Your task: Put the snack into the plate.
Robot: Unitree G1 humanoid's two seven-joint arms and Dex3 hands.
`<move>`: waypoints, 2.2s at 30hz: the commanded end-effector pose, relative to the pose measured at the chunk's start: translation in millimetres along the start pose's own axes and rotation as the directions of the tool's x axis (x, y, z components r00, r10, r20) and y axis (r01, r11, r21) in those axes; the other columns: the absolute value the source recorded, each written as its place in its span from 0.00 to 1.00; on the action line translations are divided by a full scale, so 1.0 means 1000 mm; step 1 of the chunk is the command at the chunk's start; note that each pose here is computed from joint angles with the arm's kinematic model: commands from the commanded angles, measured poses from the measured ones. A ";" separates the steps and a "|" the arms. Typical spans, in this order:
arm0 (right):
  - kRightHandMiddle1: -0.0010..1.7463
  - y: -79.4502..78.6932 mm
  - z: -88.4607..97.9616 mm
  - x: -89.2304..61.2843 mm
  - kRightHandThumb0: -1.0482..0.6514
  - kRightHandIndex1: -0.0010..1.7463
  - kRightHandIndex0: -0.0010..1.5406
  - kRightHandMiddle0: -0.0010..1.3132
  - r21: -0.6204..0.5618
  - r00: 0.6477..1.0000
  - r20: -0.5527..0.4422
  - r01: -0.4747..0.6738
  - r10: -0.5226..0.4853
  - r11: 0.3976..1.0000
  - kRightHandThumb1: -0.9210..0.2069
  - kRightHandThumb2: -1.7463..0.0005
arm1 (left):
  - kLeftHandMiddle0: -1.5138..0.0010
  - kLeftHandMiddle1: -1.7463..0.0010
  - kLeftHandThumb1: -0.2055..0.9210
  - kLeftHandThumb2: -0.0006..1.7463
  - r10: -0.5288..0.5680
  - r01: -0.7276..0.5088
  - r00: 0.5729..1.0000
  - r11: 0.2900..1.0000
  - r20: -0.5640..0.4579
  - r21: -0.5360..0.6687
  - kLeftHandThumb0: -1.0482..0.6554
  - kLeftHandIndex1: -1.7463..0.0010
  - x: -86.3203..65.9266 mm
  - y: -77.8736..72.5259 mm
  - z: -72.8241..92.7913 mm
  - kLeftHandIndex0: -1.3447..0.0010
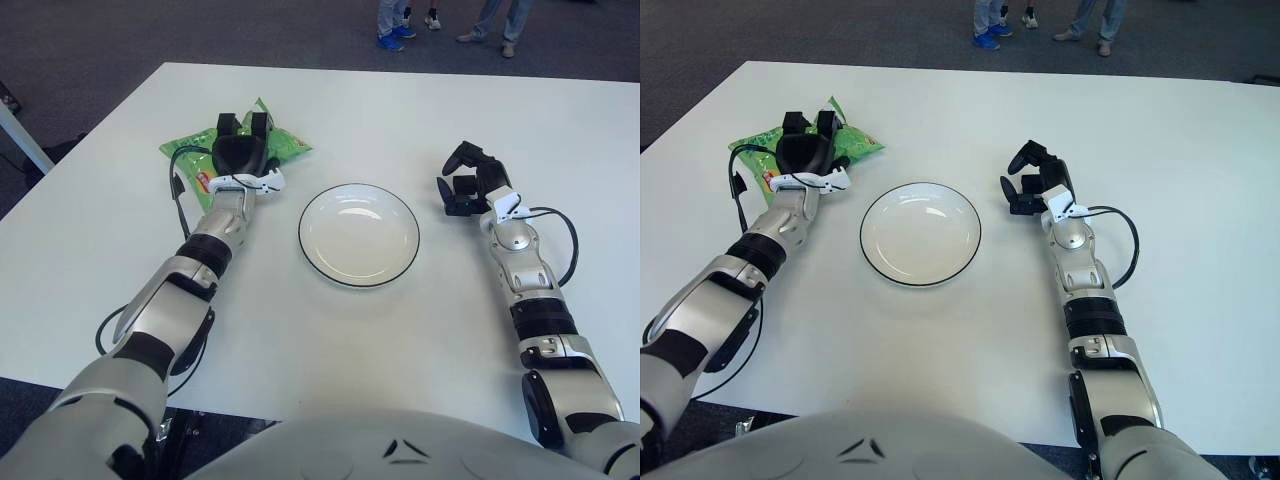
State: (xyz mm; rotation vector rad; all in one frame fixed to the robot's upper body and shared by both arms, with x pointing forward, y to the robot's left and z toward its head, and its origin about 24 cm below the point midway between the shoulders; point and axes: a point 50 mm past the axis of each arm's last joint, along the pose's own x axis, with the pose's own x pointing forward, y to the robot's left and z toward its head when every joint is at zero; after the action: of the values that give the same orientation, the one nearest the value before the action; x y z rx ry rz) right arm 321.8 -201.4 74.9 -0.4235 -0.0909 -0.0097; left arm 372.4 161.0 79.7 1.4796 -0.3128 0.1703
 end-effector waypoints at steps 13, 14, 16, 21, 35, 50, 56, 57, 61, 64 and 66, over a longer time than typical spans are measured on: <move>1.00 0.011 -0.032 -0.015 0.34 1.00 0.85 0.44 -0.011 0.983 -0.171 -0.074 0.071 0.997 0.49 0.28 | 0.31 0.27 0.09 0.94 -0.050 0.052 0.998 0.998 0.050 -0.026 0.62 0.00 -0.017 -0.015 -0.020 0.42; 1.00 0.012 -0.032 -0.015 0.34 1.00 0.85 0.44 -0.011 0.982 -0.172 -0.075 0.072 0.997 0.49 0.28 | 0.31 0.25 0.09 0.94 -0.048 0.050 0.998 0.998 0.052 -0.035 0.62 0.00 -0.016 -0.014 -0.021 0.43; 1.00 0.012 -0.032 -0.015 0.34 1.00 0.85 0.44 -0.014 0.982 -0.174 -0.077 0.074 0.997 0.49 0.28 | 0.32 0.22 0.10 0.94 -0.018 0.022 0.997 0.998 0.068 -0.056 0.62 0.00 -0.008 -0.002 -0.025 0.45; 1.00 0.012 -0.033 -0.015 0.34 1.00 0.85 0.44 -0.016 0.982 -0.175 -0.080 0.076 0.997 0.49 0.28 | 0.38 0.13 0.15 0.94 0.027 -0.015 0.994 0.993 0.105 -0.121 0.62 0.00 0.004 0.020 -0.024 0.50; 1.00 0.012 -0.034 -0.014 0.34 1.00 0.85 0.44 -0.018 0.982 -0.172 -0.080 0.075 0.997 0.49 0.28 | 0.40 0.08 0.16 0.95 0.167 -0.129 0.967 0.972 0.194 -0.197 0.62 0.00 0.012 0.065 -0.001 0.52; 1.00 0.012 -0.034 -0.012 0.34 1.00 0.85 0.46 -0.020 0.983 -0.166 -0.085 0.080 0.996 0.52 0.26 | 0.42 0.04 0.16 0.97 0.232 -0.131 0.925 0.939 0.302 -0.319 0.62 0.00 0.012 0.098 0.010 0.52; 1.00 0.011 -0.037 -0.012 0.34 1.00 0.84 0.44 -0.003 0.979 -0.186 -0.088 0.086 0.996 0.49 0.28 | 0.42 0.03 0.16 0.97 0.312 -0.140 0.869 0.899 0.383 -0.415 0.62 0.00 0.010 0.109 0.016 0.52; 1.00 0.011 -0.037 -0.012 0.34 1.00 0.84 0.44 -0.002 0.979 -0.186 -0.088 0.086 0.996 0.49 0.28 | 0.42 0.03 0.16 0.97 0.318 -0.139 0.864 0.896 0.391 -0.422 0.62 0.00 0.010 0.110 0.017 0.52; 1.00 0.011 -0.038 -0.012 0.34 1.00 0.84 0.43 -0.006 0.978 -0.188 -0.088 0.085 0.996 0.47 0.29 | 0.43 0.03 0.18 0.96 0.343 -0.138 0.836 0.887 0.428 -0.441 0.62 0.00 0.009 0.113 0.023 0.53; 1.00 0.011 -0.037 -0.011 0.35 1.00 0.84 0.43 -0.015 0.980 -0.183 -0.084 0.079 0.996 0.47 0.29 | 0.43 0.03 0.18 0.95 0.360 -0.138 0.808 0.885 0.466 -0.444 0.62 0.00 0.007 0.119 0.031 0.54; 1.00 0.012 -0.036 -0.011 0.34 1.00 0.84 0.43 -0.022 0.981 -0.179 -0.082 0.077 0.996 0.48 0.29 | 0.43 0.04 0.18 0.95 0.363 -0.138 0.792 0.889 0.490 -0.436 0.62 0.00 0.005 0.122 0.033 0.54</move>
State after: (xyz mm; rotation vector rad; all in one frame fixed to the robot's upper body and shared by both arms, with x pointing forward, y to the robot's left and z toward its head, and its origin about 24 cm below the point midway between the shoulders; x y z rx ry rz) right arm 328.2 -200.7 76.2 -0.4352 -0.0810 0.0171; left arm 341.1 142.7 185.3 1.0593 -0.9101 -0.1105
